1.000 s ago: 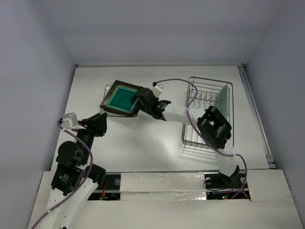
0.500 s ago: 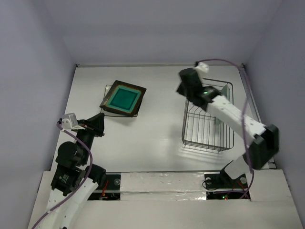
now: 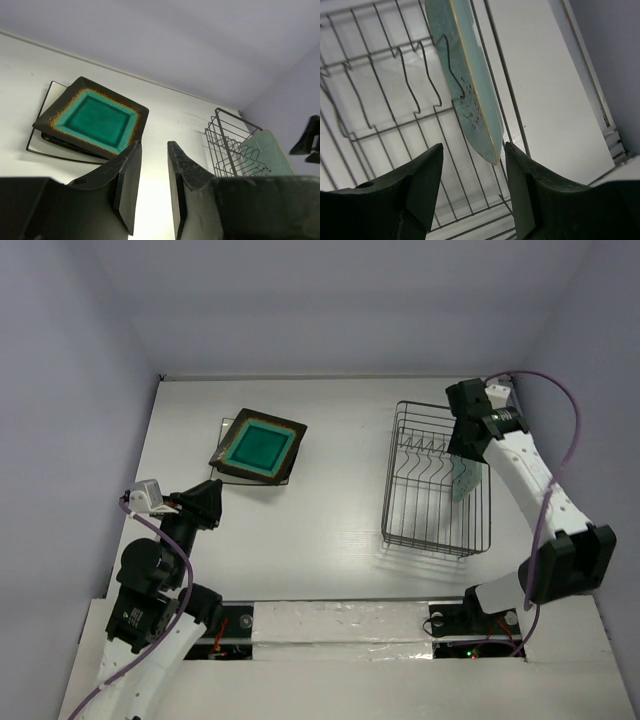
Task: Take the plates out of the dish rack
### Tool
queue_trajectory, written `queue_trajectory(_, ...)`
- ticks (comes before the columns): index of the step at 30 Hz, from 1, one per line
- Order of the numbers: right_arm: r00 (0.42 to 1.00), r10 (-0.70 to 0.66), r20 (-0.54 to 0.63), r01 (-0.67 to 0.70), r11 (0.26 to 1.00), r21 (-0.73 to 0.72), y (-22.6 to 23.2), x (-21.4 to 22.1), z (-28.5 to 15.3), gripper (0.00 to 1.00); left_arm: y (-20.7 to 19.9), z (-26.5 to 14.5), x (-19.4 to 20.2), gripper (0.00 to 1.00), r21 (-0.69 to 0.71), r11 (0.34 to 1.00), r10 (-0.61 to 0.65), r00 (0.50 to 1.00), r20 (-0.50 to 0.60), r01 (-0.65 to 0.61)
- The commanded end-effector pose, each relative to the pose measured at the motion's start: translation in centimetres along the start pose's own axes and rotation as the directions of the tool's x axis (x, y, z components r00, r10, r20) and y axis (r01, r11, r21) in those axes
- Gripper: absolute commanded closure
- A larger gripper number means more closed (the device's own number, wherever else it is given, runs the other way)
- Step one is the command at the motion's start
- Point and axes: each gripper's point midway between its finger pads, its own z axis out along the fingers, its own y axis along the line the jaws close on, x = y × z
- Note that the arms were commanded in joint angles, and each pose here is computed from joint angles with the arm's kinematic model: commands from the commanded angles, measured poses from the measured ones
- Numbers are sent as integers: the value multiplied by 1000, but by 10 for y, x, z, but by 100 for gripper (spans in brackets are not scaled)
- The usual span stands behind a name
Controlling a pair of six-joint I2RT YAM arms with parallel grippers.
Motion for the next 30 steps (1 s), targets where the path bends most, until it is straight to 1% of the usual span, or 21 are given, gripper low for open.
queue_trajectory(1,987,-129,-99,132,991,31,-5,10,7,42,-7,0,-14,75,21,1000,-9,999,40,8)
queue_trajectory(3,974,-170,-147,181,982,62,-4,14,19,45,-7,0,-14,74,21,1000,-6,999,40,5)
queue_trajectory(4,972,-178,-154,196,974,109,-11,13,25,47,-7,0,-15,74,22,1000,-6,999,43,5)
queue_trajectory(7,950,-228,-212,268,945,186,-18,19,42,50,-8,-1,-16,73,24,1000,-9,999,47,8)
queue_trajectory(11,934,-263,-244,325,908,266,-26,14,52,56,-8,0,-16,72,25,1000,-8,999,48,7)
queue_trajectory(13,928,-275,-249,343,894,288,-24,9,57,61,-8,0,-16,72,25,1000,-8,999,48,7)
queue_trajectory(15,918,-292,-269,366,883,293,-24,9,59,63,-8,0,-16,72,25,1000,-8,999,48,7)
queue_trajectory(19,915,-304,-265,379,874,303,-19,3,65,71,-8,0,-16,71,26,1000,-7,999,49,6)
queue_trajectory(22,906,-320,-277,400,862,312,-19,5,71,70,-8,0,-16,71,27,1000,-8,999,52,6)
queue_trajectory(24,898,-330,-290,414,857,307,-17,9,76,71,-8,0,-16,71,26,1000,-7,999,51,6)
queue_trajectory(25,897,-333,-291,417,856,306,-16,10,77,78,-8,0,-16,71,26,1000,-7,999,49,6)
queue_trajectory(28,896,-344,-280,423,853,305,-15,5,77,94,-8,0,-16,71,26,1000,-5,999,49,4)
queue_trajectory(29,893,-356,-276,435,841,323,-19,1,75,100,-8,0,-16,71,26,1000,-5,999,50,4)
queue_trajectory(30,893,-360,-271,438,834,337,-21,-2,74,100,-8,1,-16,71,26,1000,-6,999,51,4)
